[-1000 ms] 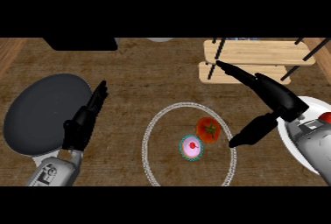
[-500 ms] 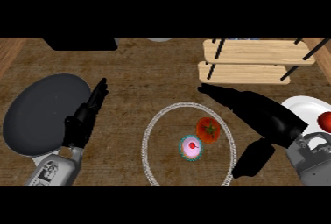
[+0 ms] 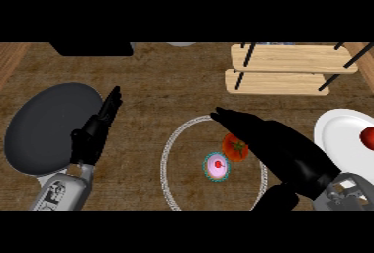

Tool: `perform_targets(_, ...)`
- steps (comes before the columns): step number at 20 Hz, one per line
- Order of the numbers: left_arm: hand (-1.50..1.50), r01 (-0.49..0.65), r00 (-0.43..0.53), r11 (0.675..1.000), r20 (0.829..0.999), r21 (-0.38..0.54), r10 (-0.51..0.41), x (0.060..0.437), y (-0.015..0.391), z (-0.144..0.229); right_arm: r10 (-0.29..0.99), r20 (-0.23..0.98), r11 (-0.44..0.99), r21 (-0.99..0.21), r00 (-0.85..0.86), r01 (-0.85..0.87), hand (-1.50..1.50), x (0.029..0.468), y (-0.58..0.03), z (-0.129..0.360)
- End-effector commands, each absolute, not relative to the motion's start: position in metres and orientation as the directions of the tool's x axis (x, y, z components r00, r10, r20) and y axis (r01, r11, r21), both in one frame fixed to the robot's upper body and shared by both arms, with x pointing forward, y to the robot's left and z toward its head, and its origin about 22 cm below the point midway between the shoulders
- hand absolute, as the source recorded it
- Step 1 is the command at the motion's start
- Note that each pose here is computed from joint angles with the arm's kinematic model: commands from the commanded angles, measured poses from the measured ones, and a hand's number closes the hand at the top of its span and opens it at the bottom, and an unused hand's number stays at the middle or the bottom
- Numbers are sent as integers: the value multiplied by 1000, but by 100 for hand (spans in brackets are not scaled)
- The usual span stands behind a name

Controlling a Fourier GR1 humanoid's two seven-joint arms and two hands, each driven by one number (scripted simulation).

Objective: Pick the cupcake from the placemat and place it in the tiered shelf

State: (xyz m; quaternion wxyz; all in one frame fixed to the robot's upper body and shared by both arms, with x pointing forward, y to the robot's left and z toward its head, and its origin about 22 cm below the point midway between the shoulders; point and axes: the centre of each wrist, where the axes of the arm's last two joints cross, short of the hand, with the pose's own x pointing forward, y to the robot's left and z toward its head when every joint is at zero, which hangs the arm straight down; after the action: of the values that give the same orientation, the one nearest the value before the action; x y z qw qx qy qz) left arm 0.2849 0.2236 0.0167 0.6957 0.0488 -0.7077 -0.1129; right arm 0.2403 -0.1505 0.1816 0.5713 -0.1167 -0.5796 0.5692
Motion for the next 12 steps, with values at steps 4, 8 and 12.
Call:
perform_targets(4,0,106,-22,971,977,214,-213,288,216,26,807,507,323,-809,-303,-492,-150,245,-135,178)
perform_targets(8,0,90,-23,970,974,228,-227,281,233,7,813,500,314,-807,-297,-500,-150,229,-137,175)
perform_targets(12,0,90,-23,973,977,214,-213,288,236,9,810,512,333,-803,-286,-495,-150,234,-144,161)
